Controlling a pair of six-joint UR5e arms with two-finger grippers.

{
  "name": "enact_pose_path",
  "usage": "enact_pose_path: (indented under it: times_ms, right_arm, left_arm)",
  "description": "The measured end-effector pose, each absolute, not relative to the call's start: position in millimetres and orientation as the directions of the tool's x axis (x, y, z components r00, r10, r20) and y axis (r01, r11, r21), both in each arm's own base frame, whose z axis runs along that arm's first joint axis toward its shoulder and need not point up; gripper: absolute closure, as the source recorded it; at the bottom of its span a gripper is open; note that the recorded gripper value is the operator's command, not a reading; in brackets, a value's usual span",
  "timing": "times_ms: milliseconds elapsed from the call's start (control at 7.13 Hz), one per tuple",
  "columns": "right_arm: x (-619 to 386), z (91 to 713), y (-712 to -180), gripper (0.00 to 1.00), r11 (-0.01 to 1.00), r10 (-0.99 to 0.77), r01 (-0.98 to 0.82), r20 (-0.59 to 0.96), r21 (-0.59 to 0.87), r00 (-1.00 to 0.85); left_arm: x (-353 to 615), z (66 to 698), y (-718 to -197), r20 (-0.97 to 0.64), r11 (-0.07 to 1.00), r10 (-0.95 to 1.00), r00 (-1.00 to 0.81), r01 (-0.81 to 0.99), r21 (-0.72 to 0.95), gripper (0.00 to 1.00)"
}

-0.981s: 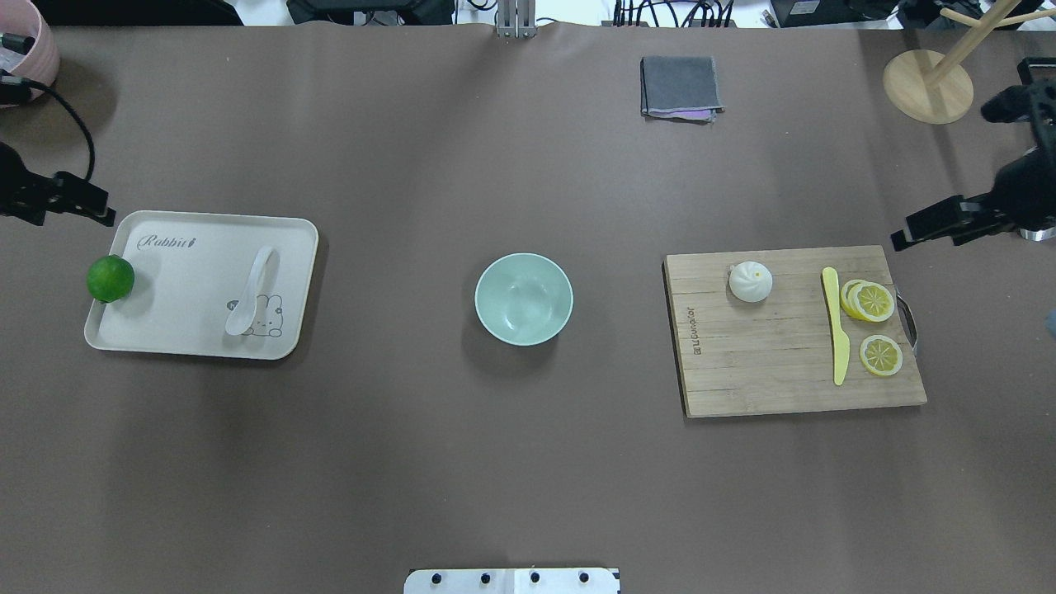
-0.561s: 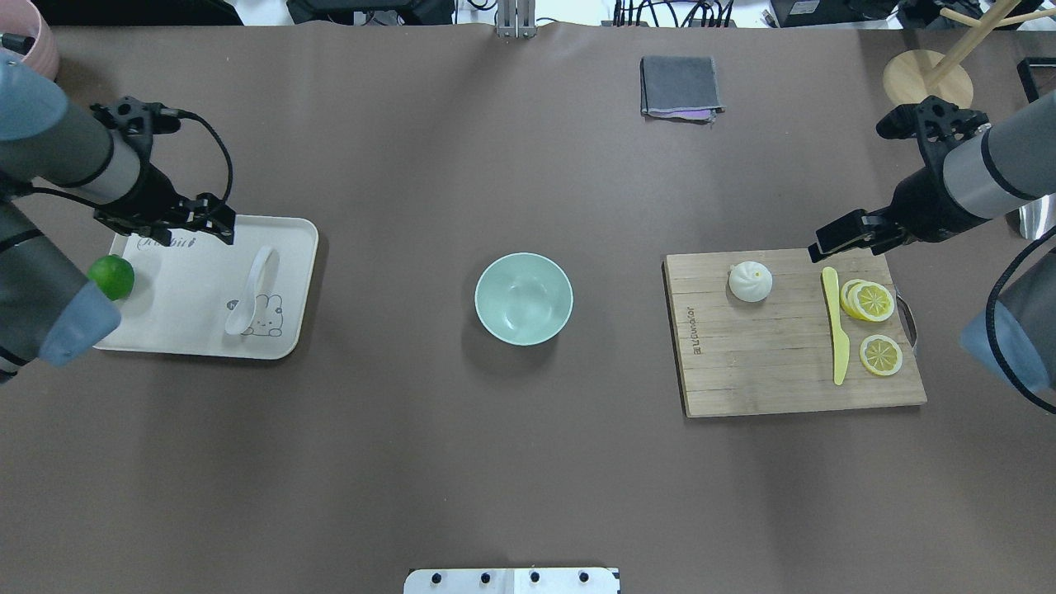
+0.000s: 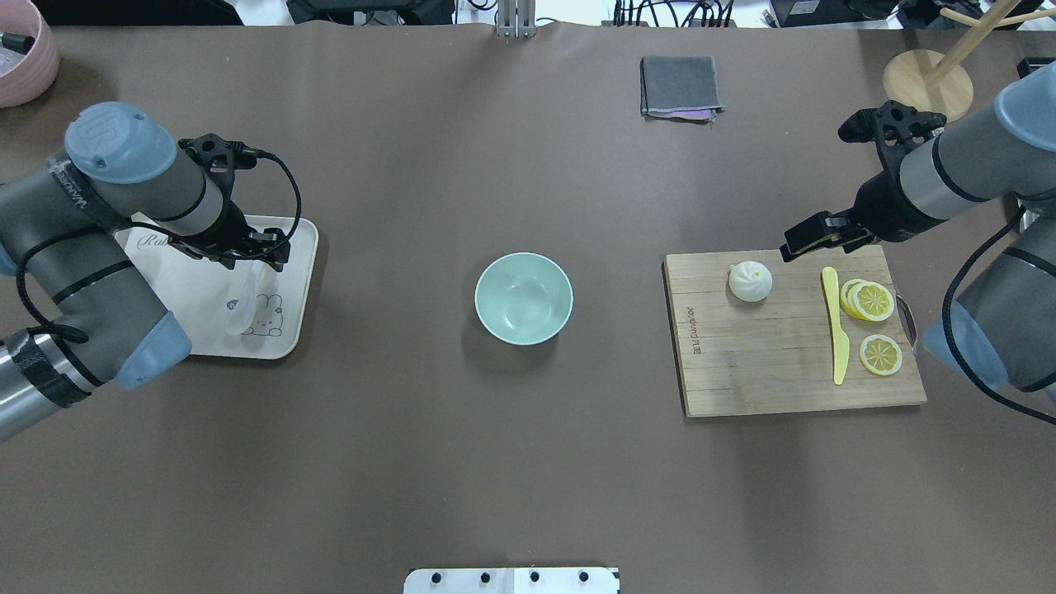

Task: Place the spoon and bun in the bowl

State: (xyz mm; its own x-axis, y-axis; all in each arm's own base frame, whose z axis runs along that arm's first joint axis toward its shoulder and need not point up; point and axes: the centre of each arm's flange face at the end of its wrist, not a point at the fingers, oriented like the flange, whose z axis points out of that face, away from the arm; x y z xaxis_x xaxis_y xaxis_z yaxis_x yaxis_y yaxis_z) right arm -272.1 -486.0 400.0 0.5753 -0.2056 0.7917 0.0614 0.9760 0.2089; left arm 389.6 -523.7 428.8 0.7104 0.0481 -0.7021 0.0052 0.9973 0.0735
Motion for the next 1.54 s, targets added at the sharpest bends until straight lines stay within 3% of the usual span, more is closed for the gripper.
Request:
enact_pose_path:
  times_ms: [280, 421, 981, 1542]
  right_arm:
    - [-274.8, 399.4, -488.9, 0.01, 0.976, -0.206, 0.062, 0.791, 0.209, 0.576]
    - [-276.1, 399.7, -490.1, 0.01, 0.976, -0.206, 0.062, 0.791, 0.208, 0.577]
    - [-281.7, 398.1, -493.4, 0.01, 0.975, -0.209, 0.064, 0.789, 0.212, 0.578]
    - [-308.0, 401.2, -513.1, 0.01, 0.973, -0.212, 0.058, 0.762, 0.224, 0.611]
  left_arm:
    - [397.4, 435.3, -519.8, -0.696, 0.998, 0.052, 0.716, -0.008, 0.066, 0.56]
    - [399.6, 438.6, -520.5, -0.694, 0.998, 0.050, 0.718, -0.011, 0.061, 1.00]
    - [402.1, 432.9, -521.4, -0.701, 0.998, 0.055, 0.711, -0.016, 0.062, 1.00]
    - [420.2, 299.7, -528.6, -0.809, 0.993, -0.006, 0.588, 0.101, 0.066, 1.00]
